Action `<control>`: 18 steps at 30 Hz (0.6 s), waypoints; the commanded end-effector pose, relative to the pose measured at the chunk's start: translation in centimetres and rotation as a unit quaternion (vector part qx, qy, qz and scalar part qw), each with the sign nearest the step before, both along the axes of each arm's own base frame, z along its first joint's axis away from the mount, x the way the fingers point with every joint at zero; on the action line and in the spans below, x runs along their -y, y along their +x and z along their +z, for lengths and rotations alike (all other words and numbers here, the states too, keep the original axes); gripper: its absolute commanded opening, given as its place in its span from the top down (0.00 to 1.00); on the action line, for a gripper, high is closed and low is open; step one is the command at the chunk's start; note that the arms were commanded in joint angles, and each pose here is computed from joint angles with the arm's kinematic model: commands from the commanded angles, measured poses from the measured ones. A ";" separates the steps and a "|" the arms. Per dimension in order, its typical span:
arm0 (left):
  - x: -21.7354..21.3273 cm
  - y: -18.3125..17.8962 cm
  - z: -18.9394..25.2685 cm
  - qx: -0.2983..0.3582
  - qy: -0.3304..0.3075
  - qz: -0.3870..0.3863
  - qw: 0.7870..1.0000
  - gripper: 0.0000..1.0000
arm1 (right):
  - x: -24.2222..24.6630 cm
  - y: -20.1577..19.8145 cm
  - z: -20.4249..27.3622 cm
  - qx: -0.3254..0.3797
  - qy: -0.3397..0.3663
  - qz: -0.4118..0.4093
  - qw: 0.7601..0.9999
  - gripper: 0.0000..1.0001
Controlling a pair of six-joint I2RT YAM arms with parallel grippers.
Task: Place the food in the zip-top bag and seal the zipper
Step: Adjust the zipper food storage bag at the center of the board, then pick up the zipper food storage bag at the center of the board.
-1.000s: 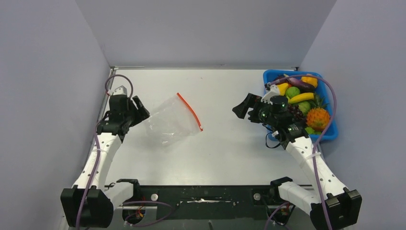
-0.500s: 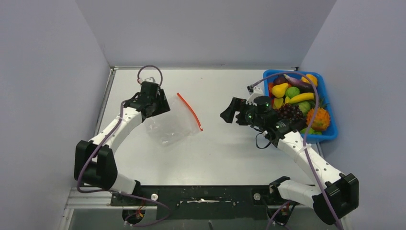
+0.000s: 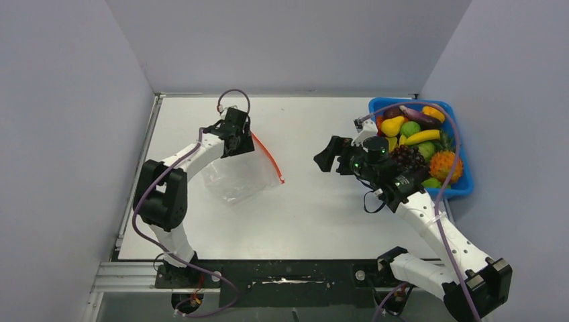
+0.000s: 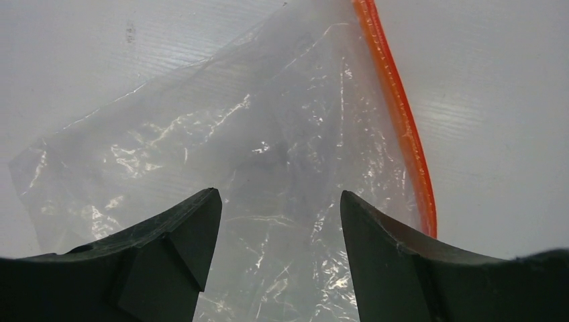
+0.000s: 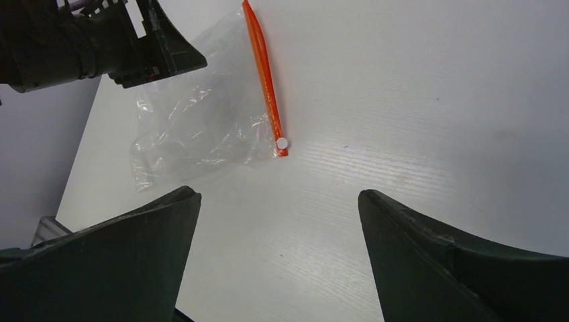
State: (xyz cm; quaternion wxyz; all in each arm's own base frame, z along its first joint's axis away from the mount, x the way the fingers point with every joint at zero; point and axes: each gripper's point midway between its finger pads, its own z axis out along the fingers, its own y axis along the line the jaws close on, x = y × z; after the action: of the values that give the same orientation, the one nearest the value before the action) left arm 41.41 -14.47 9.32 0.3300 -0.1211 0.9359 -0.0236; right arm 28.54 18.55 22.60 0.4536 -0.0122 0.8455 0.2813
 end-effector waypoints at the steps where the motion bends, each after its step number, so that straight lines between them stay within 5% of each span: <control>1: -1.4 1.0 0.0 0.014 0.042 0.019 0.999 0.35 | 0.1 0.2 2.3 0.040 0.013 -0.007 0.999 0.07; 10: -0.8 0.4 -3.8 -0.008 0.034 0.002 0.999 0.38 | -0.6 0.5 1.6 0.024 0.017 0.002 1.000 0.07; 15: 0.0 0.1 -3.8 -0.006 0.031 -0.012 0.999 0.81 | -0.6 0.5 1.2 0.020 0.016 -0.001 1.000 0.08; 18: 1.4 -0.2 -2.4 0.004 0.024 -0.043 0.999 0.98 | -0.7 0.6 1.1 0.018 0.018 0.000 1.000 0.08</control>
State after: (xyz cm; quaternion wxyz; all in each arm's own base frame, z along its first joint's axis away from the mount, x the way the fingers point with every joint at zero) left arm 40.05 -13.40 4.22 0.2953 -0.1005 0.9498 0.0228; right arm 28.64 18.59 22.42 0.4508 -0.0064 0.8471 0.2815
